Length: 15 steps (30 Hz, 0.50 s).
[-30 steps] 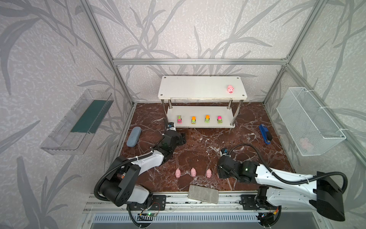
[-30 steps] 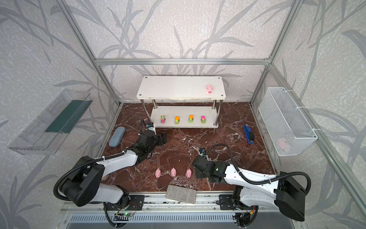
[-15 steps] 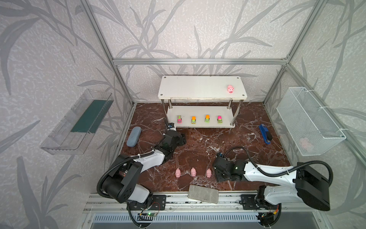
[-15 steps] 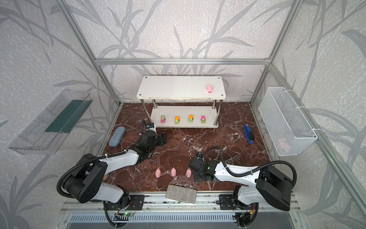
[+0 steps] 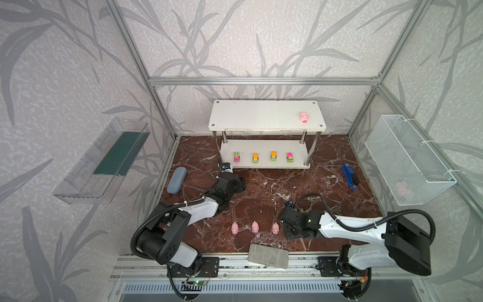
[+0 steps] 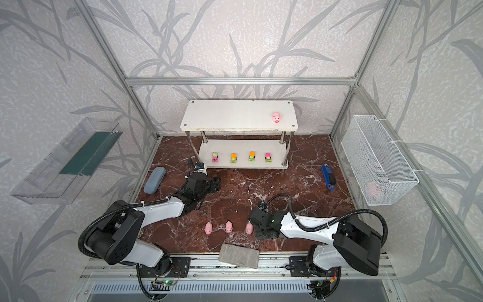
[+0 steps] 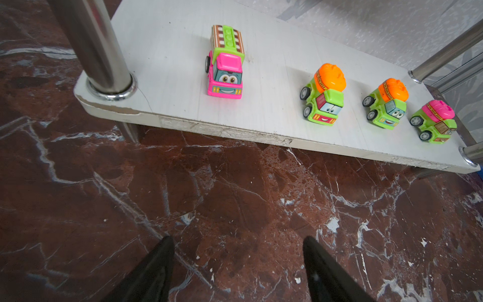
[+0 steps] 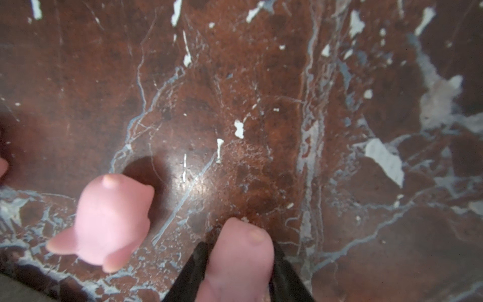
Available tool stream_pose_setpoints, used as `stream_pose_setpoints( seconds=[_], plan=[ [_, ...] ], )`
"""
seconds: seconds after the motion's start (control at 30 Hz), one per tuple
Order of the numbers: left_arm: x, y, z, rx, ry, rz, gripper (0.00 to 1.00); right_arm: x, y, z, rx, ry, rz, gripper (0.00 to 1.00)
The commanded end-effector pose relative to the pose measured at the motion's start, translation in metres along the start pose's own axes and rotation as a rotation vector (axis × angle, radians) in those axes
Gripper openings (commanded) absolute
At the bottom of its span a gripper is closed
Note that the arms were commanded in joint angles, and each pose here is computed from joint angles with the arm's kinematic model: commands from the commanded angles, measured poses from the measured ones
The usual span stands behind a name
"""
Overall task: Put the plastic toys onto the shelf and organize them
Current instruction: 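Close the right gripper on the next pink pig in the row, then lift the pink pig and carry it onto the top shelf with the right gripper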
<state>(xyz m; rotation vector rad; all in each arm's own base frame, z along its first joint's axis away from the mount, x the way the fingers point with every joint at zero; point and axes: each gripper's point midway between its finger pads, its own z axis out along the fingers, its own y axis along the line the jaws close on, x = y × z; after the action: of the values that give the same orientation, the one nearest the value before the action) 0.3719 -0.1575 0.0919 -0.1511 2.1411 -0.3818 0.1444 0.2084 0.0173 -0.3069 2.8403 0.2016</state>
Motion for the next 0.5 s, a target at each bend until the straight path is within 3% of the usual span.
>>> stream_pose_setpoints(
  seconds=[0.0,0.27,0.47],
  plan=[
    [-0.012,-0.006,0.002,0.011,-0.032,-0.018,0.76,-0.005,0.003,-0.010,0.004,-0.011,-0.001,0.38],
    [-0.012,-0.008,0.003,0.023,-0.031,-0.021,0.76,-0.035,0.005,-0.051,0.038,-0.092,-0.068,0.35],
    [-0.010,-0.009,0.003,0.029,-0.022,-0.018,0.76,-0.101,0.017,-0.120,0.006,-0.230,-0.155,0.35]
  ],
)
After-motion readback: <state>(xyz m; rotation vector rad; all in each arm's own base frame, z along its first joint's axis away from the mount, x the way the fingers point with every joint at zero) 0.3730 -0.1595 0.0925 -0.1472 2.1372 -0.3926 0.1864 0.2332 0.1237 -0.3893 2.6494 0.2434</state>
